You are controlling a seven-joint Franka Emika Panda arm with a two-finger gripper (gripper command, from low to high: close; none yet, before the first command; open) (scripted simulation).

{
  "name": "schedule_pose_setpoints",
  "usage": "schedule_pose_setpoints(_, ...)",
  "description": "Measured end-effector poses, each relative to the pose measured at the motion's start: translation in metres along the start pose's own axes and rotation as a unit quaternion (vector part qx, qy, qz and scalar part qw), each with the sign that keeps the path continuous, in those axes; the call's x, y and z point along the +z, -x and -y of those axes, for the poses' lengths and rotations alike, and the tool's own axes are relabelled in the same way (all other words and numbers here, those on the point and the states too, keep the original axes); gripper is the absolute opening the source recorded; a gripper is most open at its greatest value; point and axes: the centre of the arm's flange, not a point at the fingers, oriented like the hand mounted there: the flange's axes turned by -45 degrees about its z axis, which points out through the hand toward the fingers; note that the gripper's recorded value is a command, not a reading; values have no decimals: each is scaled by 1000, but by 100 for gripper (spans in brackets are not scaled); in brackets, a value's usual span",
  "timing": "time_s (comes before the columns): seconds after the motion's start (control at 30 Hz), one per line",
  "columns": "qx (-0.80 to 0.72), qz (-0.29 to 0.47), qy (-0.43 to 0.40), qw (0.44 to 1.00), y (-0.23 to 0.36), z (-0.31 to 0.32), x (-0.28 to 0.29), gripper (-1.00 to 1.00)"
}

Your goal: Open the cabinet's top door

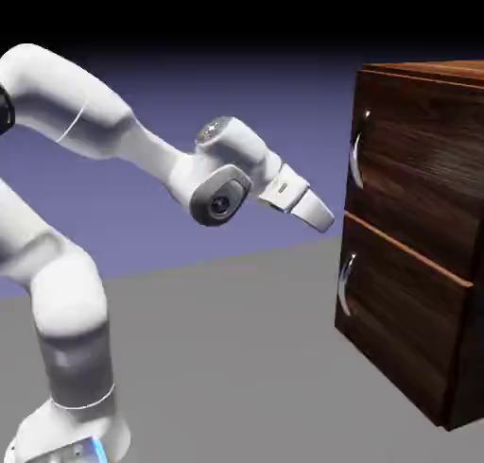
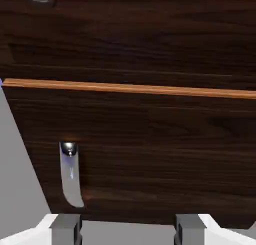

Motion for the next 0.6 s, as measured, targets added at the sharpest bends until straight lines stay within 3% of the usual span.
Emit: schedule_pose_setpoints(0.6,46,-99,12,994,-48,-24,-56,0)
